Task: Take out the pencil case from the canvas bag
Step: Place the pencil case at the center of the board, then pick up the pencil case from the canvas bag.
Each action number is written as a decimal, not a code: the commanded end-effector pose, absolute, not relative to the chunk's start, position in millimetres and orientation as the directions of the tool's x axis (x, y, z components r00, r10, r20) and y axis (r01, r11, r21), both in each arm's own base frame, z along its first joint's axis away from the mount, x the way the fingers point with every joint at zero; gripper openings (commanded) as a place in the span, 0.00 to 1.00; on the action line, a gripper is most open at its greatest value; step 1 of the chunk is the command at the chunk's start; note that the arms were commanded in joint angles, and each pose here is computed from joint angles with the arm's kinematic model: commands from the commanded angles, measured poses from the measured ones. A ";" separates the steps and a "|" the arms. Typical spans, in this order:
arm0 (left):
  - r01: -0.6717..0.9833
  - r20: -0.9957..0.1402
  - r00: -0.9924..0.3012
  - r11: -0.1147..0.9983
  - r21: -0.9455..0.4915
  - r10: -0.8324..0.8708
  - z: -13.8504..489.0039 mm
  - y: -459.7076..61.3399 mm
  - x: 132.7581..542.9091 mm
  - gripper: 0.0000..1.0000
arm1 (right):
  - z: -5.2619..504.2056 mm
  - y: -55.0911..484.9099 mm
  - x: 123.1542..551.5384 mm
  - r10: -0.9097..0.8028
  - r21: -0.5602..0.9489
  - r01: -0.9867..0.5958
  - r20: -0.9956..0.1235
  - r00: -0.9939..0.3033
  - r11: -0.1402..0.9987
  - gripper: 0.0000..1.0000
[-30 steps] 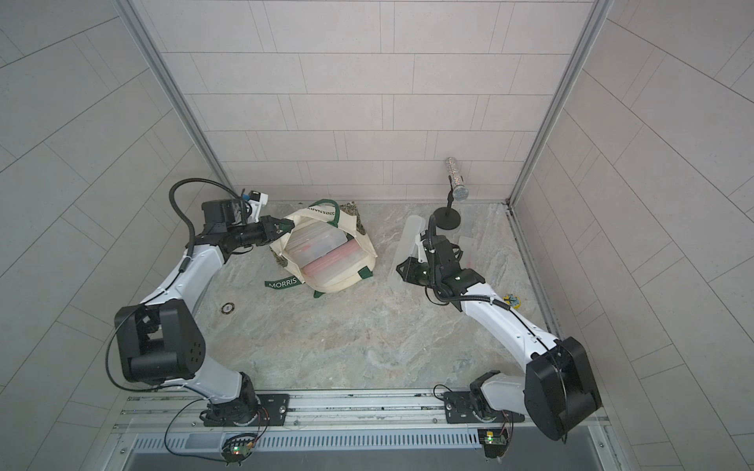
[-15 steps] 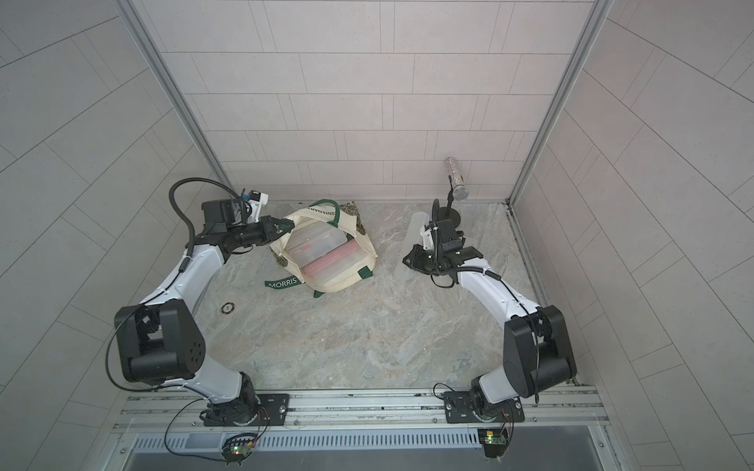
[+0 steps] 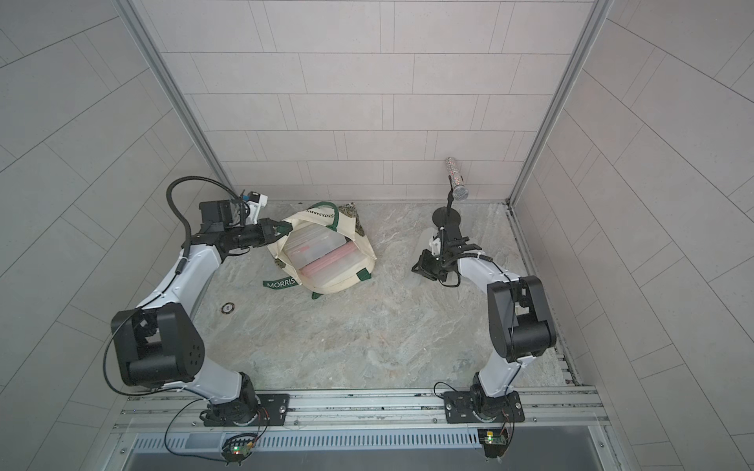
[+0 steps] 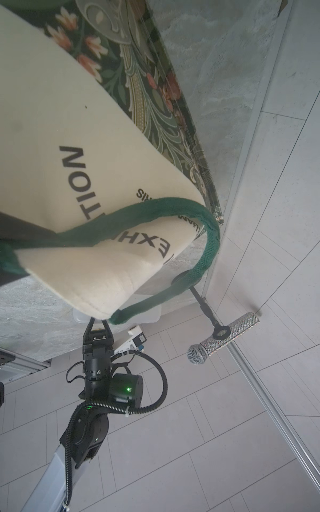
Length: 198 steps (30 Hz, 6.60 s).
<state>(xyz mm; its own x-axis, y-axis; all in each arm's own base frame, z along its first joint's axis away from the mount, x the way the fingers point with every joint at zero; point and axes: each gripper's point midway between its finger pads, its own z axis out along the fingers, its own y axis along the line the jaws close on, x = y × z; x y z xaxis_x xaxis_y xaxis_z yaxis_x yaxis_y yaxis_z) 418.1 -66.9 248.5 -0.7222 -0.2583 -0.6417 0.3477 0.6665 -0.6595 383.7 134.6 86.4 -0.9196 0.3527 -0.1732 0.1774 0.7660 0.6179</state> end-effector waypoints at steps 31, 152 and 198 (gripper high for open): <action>0.400 -0.677 -0.681 0.634 -0.662 -0.277 268.9 -69.5 407.1 0.00 | 36.8 56.7 411.3 0.334 0.371 0.287 -0.067 -0.940 0.883 0.43; 0.374 -0.665 -0.661 0.615 -0.694 -0.348 270.7 -60.3 409.2 0.00 | 230.4 242.7 362.9 0.121 0.332 -0.343 -0.850 -0.513 0.879 1.00; 0.387 -0.666 -0.659 0.601 -0.699 -0.350 274.0 -62.5 407.8 0.00 | 124.4 409.4 356.8 0.406 0.687 -0.277 -0.654 -0.638 0.672 0.95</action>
<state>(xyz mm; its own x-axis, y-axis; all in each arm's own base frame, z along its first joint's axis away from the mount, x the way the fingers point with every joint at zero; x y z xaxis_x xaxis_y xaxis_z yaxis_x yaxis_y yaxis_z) 411.8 -61.3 247.7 -0.7144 -0.3648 -0.5971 0.3016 0.6094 -0.7332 353.1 409.9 129.8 -0.6363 0.3208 -0.7016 -0.3377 0.7018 0.6272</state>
